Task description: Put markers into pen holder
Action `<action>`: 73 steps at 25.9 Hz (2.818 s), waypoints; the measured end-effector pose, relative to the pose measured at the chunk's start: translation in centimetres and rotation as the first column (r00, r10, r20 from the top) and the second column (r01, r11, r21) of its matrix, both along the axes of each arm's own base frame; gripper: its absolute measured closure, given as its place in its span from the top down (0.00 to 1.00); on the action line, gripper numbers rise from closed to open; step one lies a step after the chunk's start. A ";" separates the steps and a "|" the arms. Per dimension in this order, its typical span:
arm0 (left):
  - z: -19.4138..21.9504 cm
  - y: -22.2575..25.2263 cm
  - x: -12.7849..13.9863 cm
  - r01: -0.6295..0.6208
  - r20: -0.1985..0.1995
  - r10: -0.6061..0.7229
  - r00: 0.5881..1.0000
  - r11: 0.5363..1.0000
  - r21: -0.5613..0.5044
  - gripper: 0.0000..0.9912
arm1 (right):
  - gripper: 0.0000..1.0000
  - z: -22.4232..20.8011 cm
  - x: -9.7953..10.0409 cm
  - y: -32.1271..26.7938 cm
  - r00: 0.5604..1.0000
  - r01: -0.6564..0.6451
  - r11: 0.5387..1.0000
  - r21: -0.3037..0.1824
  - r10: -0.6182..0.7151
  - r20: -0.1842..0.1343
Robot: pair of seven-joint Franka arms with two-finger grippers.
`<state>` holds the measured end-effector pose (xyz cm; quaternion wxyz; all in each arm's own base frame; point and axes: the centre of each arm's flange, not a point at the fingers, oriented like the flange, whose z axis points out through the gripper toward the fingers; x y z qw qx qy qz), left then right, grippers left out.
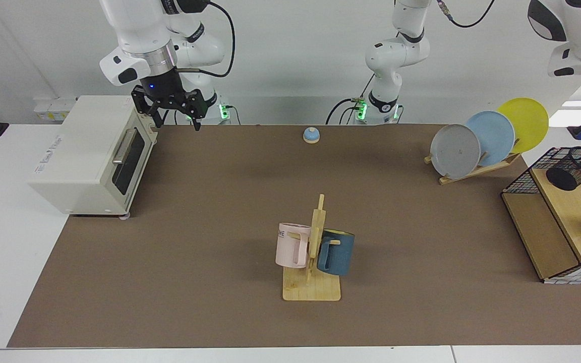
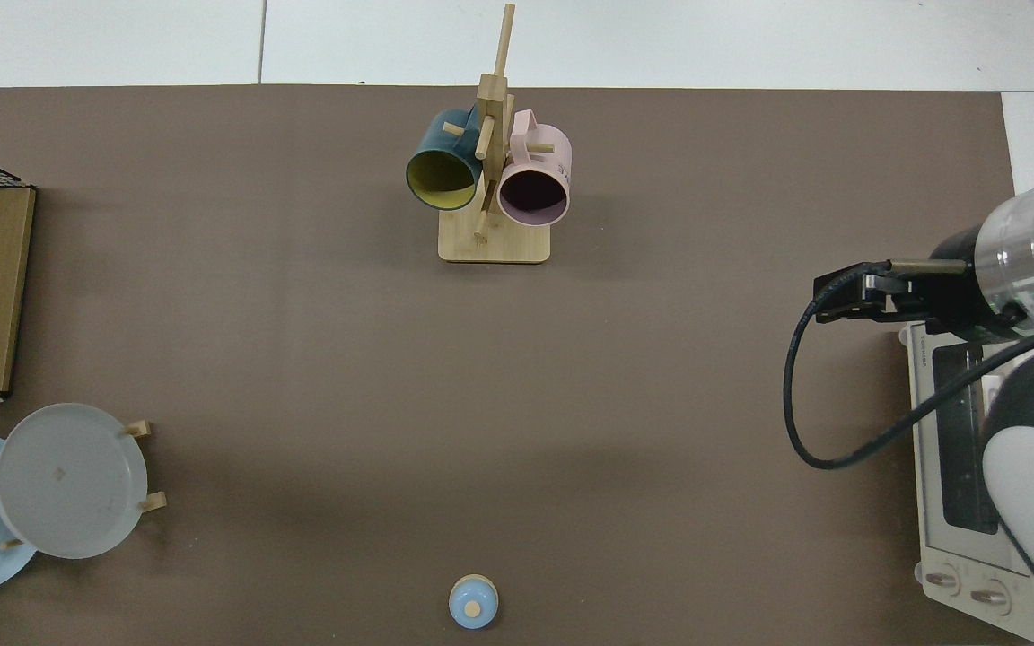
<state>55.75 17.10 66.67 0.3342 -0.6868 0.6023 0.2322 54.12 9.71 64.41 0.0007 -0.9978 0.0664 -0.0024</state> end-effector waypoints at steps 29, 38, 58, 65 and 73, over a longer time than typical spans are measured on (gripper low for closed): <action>-9.9 10.4 1.7 -0.011 -0.137 0.011 0.991 1.000 0.002 0.18 | 1.00 0.0 0.0 0.0 1.000 0.000 1.000 0.000 0.000 0.000; -12.2 10.4 1.8 -0.010 -0.175 0.007 0.985 1.000 -0.014 0.18 | 1.00 0.0 0.0 0.0 1.000 0.000 1.000 0.000 0.000 0.000; -16.1 9.8 1.2 0.038 -0.294 -0.051 0.955 0.998 -0.051 0.18 | 1.00 0.0 0.0 0.0 1.000 0.000 1.000 0.000 0.000 0.000; -16.4 9.7 1.2 0.049 -0.307 -0.063 0.950 0.997 -0.055 0.18 | 1.00 0.0 0.0 0.0 1.000 0.000 1.000 0.000 0.000 0.000; -16.3 9.7 1.1 0.046 -0.304 -0.062 0.951 0.997 -0.060 0.17 | 1.00 0.0 0.0 0.0 1.000 0.000 1.000 0.000 0.000 0.000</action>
